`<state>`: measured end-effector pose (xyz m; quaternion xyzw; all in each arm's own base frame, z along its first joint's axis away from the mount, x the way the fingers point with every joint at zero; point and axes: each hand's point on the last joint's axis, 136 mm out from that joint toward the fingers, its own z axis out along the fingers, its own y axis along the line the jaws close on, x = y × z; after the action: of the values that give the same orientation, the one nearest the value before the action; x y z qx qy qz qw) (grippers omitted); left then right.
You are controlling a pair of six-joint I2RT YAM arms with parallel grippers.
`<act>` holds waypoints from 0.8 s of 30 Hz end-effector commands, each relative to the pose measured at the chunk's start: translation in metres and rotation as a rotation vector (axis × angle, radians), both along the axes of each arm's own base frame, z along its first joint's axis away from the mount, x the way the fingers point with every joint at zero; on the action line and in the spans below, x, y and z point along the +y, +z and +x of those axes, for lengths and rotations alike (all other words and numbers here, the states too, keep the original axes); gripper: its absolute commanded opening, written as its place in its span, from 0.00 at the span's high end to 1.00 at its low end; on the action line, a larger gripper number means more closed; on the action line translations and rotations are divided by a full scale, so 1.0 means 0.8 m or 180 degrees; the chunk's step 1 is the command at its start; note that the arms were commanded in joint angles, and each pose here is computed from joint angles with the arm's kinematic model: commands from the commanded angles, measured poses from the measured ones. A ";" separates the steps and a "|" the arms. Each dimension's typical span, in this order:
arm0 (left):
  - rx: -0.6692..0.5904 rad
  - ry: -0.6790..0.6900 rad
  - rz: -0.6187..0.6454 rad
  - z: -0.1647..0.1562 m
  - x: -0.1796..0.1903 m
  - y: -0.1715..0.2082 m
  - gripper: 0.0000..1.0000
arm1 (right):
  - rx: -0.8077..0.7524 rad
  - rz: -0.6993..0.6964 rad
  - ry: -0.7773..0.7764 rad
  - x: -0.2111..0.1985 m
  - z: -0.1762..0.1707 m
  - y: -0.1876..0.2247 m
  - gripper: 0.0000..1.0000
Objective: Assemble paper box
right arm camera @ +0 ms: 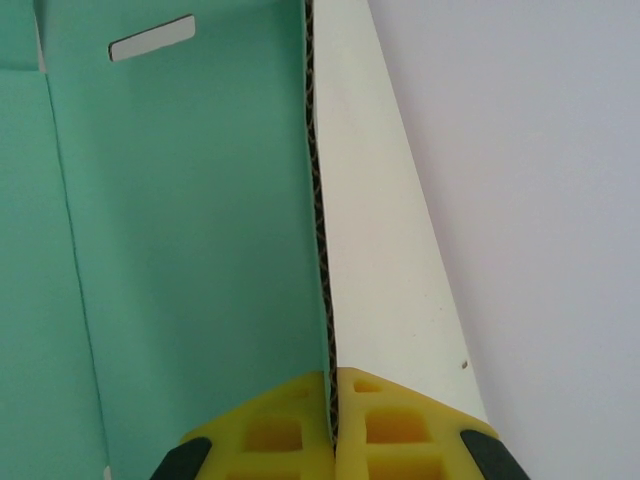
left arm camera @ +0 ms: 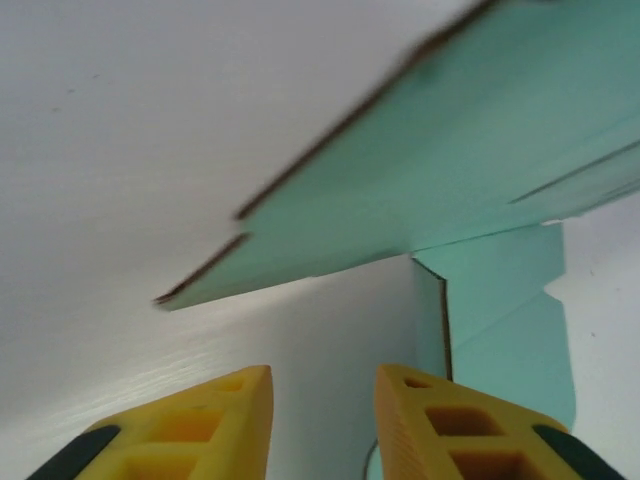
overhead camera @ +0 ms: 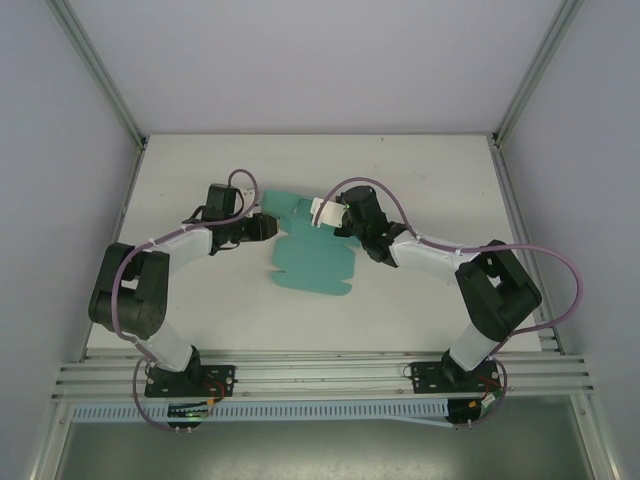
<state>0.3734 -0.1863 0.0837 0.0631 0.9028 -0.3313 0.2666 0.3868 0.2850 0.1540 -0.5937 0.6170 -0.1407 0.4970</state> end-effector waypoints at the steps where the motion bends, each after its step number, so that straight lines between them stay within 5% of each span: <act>1: -0.0100 -0.0208 -0.0153 -0.001 -0.032 0.012 0.75 | -0.0075 0.0155 -0.0039 0.010 0.003 0.020 1.00; 12: -0.0075 -0.0319 -0.0535 0.004 -0.080 -0.013 0.94 | 0.0058 0.0368 -0.0101 0.024 -0.012 0.004 1.00; 24: 0.0161 -0.0369 -0.0270 0.009 -0.100 -0.069 0.94 | 0.0239 0.0407 -0.0182 0.037 -0.021 -0.033 1.00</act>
<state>0.3749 -0.2551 0.0330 0.0917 0.8901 -0.3812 0.2323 0.3826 0.2835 0.1276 -0.5531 0.6670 -0.1530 0.4750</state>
